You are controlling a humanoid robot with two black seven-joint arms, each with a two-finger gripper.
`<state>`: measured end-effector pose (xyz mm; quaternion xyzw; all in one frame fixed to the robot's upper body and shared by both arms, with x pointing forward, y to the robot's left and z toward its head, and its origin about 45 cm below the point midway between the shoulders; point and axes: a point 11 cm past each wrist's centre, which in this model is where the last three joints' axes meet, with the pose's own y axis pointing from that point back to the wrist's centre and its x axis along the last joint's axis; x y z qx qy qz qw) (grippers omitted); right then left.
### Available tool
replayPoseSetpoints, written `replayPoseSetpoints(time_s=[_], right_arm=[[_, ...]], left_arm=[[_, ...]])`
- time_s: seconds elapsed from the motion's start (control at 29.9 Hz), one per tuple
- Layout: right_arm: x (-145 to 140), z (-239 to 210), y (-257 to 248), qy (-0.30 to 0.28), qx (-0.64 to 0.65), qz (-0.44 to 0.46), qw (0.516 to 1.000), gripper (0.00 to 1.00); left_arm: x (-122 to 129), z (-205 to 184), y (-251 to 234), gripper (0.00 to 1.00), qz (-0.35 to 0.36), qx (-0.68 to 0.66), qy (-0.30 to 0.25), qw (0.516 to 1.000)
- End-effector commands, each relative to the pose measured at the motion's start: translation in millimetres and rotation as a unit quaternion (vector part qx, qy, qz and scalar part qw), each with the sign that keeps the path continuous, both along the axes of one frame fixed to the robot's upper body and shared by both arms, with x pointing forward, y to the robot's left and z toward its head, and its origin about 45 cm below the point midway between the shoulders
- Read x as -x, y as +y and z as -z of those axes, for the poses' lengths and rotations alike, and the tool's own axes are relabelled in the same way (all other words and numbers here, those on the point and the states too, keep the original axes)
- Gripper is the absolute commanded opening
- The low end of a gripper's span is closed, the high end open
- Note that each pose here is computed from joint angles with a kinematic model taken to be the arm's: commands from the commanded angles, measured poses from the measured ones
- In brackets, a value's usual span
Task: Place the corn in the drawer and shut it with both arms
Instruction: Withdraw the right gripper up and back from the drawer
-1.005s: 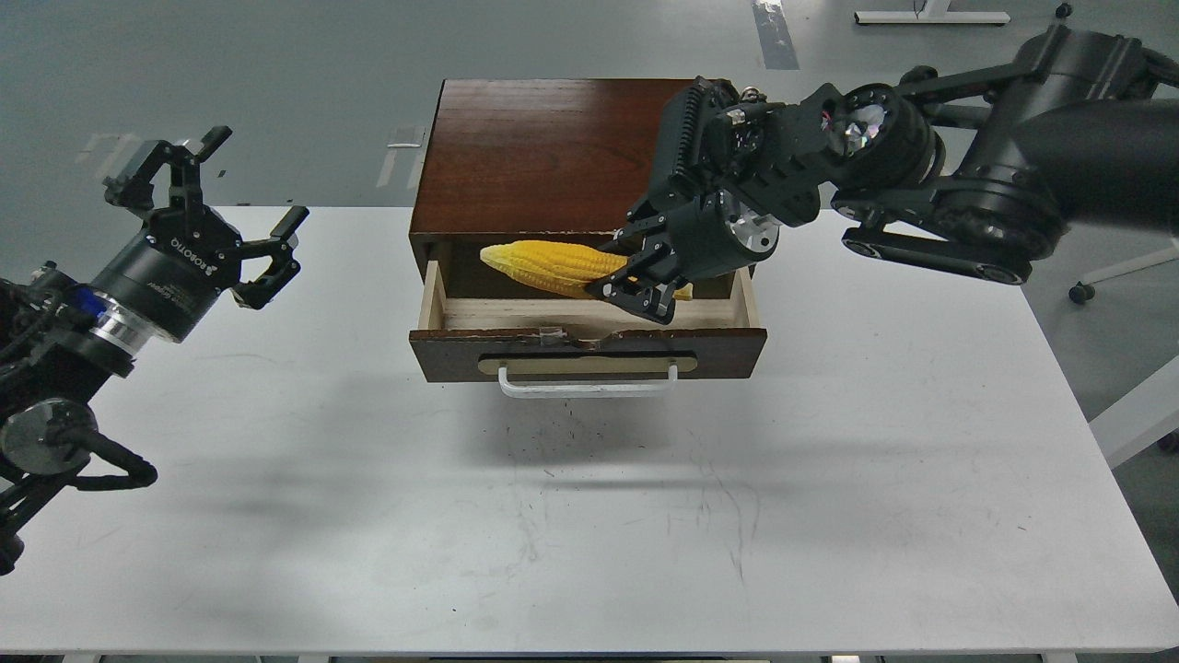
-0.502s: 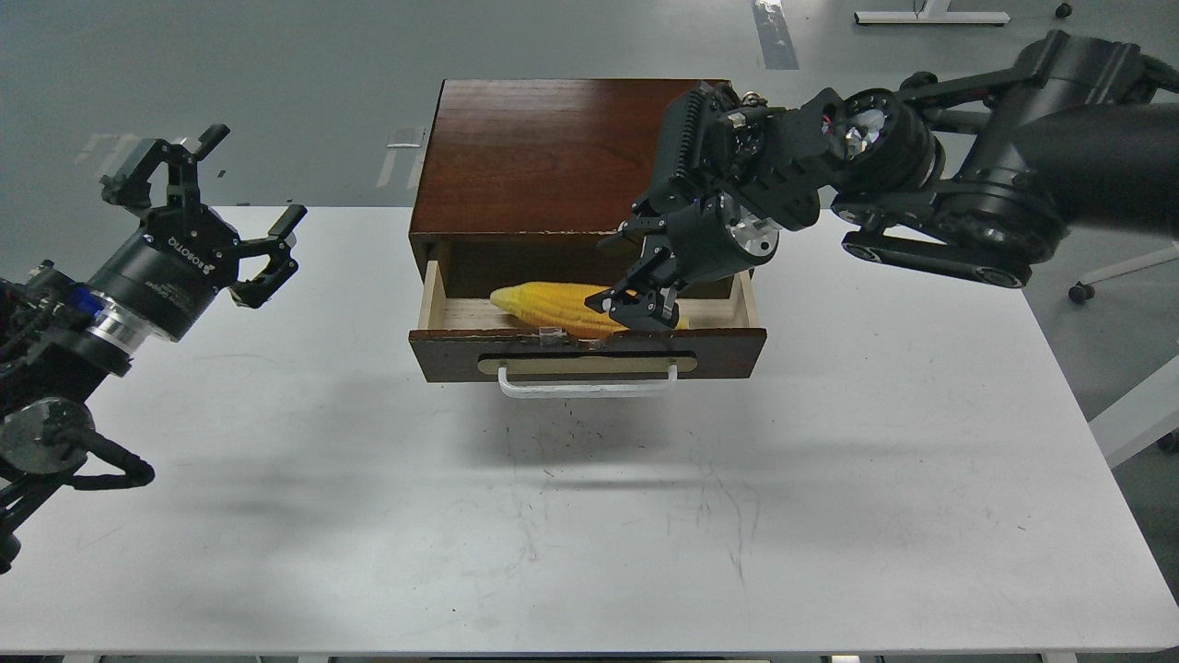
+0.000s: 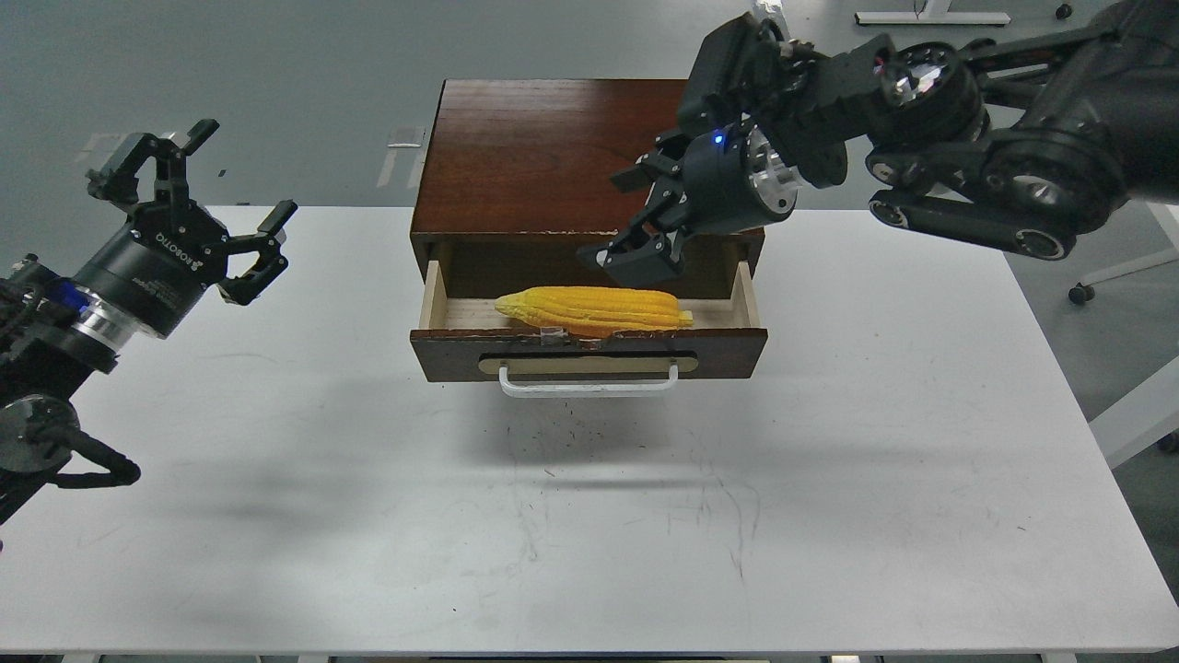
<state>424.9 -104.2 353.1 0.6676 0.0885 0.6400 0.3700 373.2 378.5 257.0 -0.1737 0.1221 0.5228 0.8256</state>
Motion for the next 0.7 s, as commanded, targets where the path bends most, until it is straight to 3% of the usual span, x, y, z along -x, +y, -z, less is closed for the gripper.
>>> replayPoseSetpoints(time_s=[0.0,0.27,0.47,0.54,0.67], right_arm=[[-7.2,-21.9,-16.4,0.026,-0.081,0.058,0.995,0.97],[-17.1,-12.5,-93.4,0.160,-0.332,0.240,0.898,0.99],[-13.8,20.9,-160.2,0.220,-0.500,0.341,0.765,0.99],[-10.6,36.5,-183.4,0.242,-0.568,0.375,0.691,0.99],[-3.0,60.7,-210.8,0.268,-0.633,0.417,0.595,0.99]], left_arm=[[0.7,0.1,1.0,1.00,0.000,-0.002,0.001,1.000],[0.4,1.4,-1.7,1.00,0.002,0.002,0.001,1.000],[0.4,2.6,-3.5,1.00,0.003,0.003,0.002,1.000],[0.4,4.7,-5.5,1.00,0.004,0.005,0.004,1.000],[0.5,5.5,-6.3,1.00,0.005,0.005,0.005,1.000]])
